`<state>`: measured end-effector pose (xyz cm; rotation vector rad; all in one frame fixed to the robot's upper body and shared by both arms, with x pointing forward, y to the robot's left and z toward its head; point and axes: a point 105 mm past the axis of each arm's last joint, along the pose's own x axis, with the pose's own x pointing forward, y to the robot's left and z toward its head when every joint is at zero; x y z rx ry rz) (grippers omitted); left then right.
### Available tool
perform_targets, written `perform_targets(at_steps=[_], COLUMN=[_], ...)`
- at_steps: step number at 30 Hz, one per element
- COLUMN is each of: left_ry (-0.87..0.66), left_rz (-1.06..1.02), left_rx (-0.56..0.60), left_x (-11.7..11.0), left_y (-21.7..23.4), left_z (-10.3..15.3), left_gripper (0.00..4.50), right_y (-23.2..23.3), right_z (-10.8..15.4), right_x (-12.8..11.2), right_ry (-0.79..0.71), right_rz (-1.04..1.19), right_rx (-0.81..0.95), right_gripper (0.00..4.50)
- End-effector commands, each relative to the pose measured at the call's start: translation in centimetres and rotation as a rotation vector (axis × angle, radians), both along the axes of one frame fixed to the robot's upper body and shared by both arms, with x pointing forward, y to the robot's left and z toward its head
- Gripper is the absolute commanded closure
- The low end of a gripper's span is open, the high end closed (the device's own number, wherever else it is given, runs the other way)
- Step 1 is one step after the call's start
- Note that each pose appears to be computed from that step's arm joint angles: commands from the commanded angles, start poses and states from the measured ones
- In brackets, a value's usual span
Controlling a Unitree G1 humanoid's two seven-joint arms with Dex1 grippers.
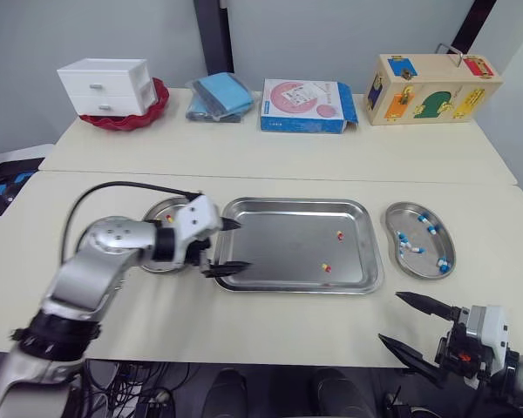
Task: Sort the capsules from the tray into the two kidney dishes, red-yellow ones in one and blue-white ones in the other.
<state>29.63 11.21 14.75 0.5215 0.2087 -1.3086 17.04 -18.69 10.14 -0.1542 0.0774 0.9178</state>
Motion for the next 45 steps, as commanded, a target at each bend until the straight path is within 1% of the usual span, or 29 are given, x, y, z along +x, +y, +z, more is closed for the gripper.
perform_targets(at_steps=[1,6,10,12,15,25,36,39,45], left_ry=[-0.058,-0.095,-0.087,-0.085,-0.08,-0.067,-0.048,-0.044,-0.04], left_rz=[-0.119,-0.231,-0.297,-0.335,-0.383,-0.445,-0.427,-0.427,-0.429], left_rx=[0.02,0.029,0.043,0.048,0.074,0.095,0.144,0.16,0.209], left_x=[0.7,2.6,3.2,3.2,3.1,3.5,4.3,4.4,4.6], left_y=[-2.4,-5.6,-7.1,-8.0,-8.8,-11.6,-13.5,-13.6,-13.0], left_z=[0.0,-0.7,-1.3,-1.7,-2.3,-3.5,-5.0,-5.3,-5.8], left_gripper=[0.04,0.04,0.04,0.42,1.25,1.25,1.25,1.81,3.82], right_y=[0.9,1.7,2.0,2.0,2.1,2.3,2.6,2.6,2.6], right_z=[0.9,1.3,1.5,1.3,1.1,0.6,0.3,0.2,0.1], right_x=[-0.1,0.1,0.2,0.1,0.0,-0.4,-1.1,-1.2,-1.4], right_ry=[-0.048,-0.062,-0.07,-0.064,-0.06,-0.054,-0.053,-0.051,-0.05], right_rz=[0.0,-0.051,-0.086,-0.102,-0.117,-0.152,-0.178,-0.183,-0.19], right_rx=[-0.001,0.019,0.031,0.031,0.035,0.045,0.052,0.051,0.05], right_gripper=[0.0,0.0,0.0,0.0,0.0,0.0,0.0,0.0,0.0])
